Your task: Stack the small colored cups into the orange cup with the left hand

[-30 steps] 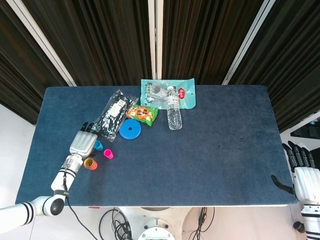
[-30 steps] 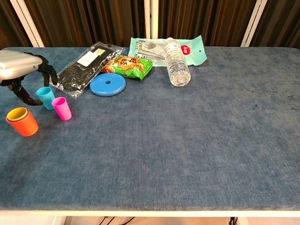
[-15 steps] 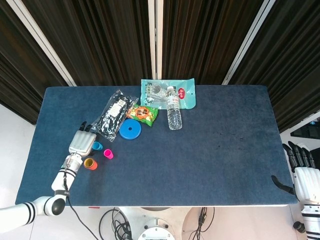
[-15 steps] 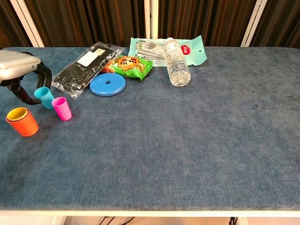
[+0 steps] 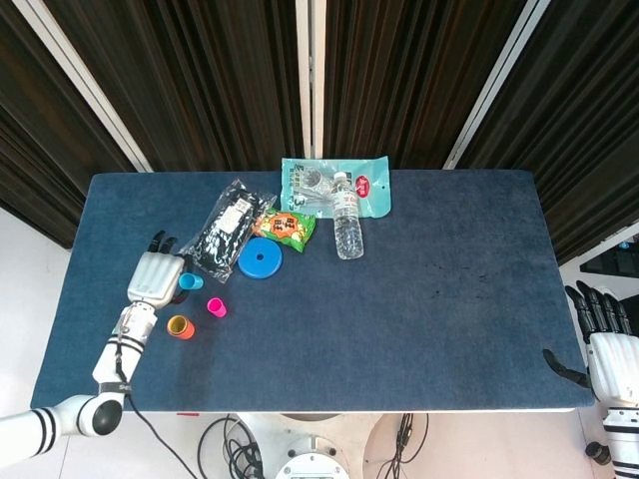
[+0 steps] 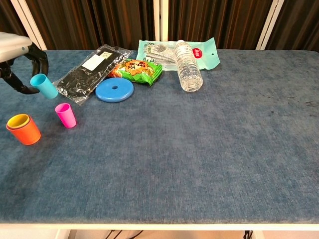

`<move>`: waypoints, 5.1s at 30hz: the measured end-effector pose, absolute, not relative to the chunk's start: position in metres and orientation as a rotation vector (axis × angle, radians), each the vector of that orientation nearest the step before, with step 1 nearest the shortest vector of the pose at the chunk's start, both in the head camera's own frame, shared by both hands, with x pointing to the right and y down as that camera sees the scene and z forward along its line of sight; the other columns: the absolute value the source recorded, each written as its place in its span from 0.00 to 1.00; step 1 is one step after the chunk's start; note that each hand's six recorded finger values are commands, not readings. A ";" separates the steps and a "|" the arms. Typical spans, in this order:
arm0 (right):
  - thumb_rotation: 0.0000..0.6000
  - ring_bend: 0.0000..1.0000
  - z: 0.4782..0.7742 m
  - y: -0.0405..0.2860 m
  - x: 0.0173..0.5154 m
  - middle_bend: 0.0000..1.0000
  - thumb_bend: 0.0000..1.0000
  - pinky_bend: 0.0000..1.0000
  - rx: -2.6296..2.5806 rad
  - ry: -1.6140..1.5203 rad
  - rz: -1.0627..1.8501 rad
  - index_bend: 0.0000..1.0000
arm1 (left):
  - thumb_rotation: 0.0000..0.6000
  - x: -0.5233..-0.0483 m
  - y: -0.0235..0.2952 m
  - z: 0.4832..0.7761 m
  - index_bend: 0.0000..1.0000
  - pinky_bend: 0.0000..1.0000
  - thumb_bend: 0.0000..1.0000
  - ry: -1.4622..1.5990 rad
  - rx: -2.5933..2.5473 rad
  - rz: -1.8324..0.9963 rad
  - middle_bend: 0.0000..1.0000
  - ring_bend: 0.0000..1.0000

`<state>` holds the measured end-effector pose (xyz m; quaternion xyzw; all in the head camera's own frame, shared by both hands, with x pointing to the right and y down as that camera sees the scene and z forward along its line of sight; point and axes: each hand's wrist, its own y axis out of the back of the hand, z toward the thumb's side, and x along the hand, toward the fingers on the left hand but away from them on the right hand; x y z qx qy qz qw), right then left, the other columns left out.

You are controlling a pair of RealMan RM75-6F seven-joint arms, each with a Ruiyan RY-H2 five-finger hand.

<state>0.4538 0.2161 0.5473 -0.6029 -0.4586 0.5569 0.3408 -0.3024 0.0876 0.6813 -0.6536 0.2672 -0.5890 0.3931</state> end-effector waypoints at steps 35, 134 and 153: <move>1.00 0.00 0.549 0.218 0.451 0.00 0.16 0.00 -1.589 -1.187 1.445 0.00 | 1.00 -0.336 0.156 0.648 0.50 0.01 0.25 0.626 -1.700 -1.652 0.54 0.15; 1.00 0.00 0.548 0.216 0.462 0.00 0.16 0.00 -1.592 -1.206 1.461 0.00 | 1.00 -0.257 0.121 0.669 0.54 0.04 0.25 0.768 -1.810 -1.497 0.58 0.22; 1.00 0.00 0.549 0.219 0.455 0.00 0.16 0.00 -1.605 -1.196 1.459 0.00 | 1.00 -0.320 0.155 0.639 0.56 0.04 0.25 0.752 -1.737 -1.659 0.60 0.23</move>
